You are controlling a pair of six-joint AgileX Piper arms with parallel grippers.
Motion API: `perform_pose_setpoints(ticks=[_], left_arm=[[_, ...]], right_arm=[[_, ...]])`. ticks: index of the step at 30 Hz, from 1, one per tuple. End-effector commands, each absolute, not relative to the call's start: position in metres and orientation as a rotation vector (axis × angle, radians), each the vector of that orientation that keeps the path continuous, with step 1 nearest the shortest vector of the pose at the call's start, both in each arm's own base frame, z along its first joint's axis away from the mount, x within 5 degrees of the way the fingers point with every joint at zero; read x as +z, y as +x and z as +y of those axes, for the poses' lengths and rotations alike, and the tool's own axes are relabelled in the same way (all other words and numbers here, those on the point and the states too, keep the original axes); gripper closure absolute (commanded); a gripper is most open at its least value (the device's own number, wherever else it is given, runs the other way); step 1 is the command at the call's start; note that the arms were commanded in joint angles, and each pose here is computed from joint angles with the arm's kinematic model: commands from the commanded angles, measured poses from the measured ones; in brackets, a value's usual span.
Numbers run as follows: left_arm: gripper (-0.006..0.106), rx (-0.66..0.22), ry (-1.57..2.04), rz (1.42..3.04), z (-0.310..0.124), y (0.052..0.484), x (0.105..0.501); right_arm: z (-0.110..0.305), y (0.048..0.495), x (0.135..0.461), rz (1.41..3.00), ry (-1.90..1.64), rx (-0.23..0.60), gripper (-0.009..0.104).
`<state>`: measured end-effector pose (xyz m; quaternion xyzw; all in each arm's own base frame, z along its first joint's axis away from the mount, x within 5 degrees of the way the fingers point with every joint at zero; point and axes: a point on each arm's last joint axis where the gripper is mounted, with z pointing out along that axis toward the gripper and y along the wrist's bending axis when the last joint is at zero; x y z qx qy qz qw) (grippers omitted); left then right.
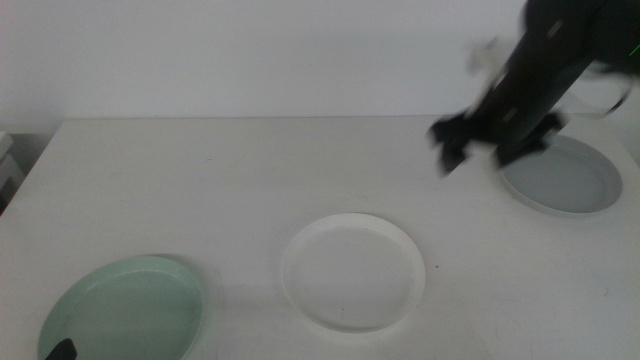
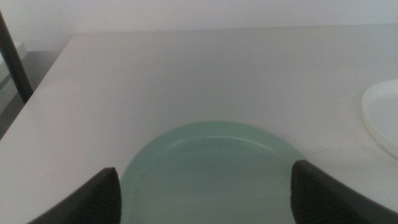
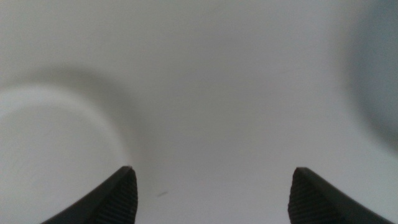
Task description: Stack the three bowls on top of each other.
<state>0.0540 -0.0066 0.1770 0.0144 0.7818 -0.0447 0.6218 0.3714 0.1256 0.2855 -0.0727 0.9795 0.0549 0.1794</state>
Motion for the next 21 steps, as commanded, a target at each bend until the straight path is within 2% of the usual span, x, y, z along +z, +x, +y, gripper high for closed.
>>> perform_pose_setpoints(ticks=[1, 5, 9, 14, 21], left_arm=[[-0.002, -0.107, 0.01, 1.702, -0.006, 0.054, 0.186], [-0.002, -0.107, 0.01, 1.702, -0.006, 0.054, 0.186], [-0.002, -0.107, 0.01, 1.702, -0.006, 0.054, 0.186], [-0.002, -0.107, 0.01, 1.702, -0.006, 0.054, 0.186], [-0.002, -0.107, 0.01, 1.702, -0.006, 0.054, 0.186]], right_arm=[[0.093, 0.373, 0.338, 2.657, -0.151, 0.086, 0.034], [0.039, 0.386, 0.369, 2.573, -0.001, 0.038, 0.034], [-0.015, 0.393, 0.376, 2.515, 0.153, -0.018, 0.035], [-0.076, 0.403, 0.358, 2.517, 0.264, -0.095, 0.039], [-0.124, 0.426, 0.307, 2.541, 0.357, -0.033, 0.043]])
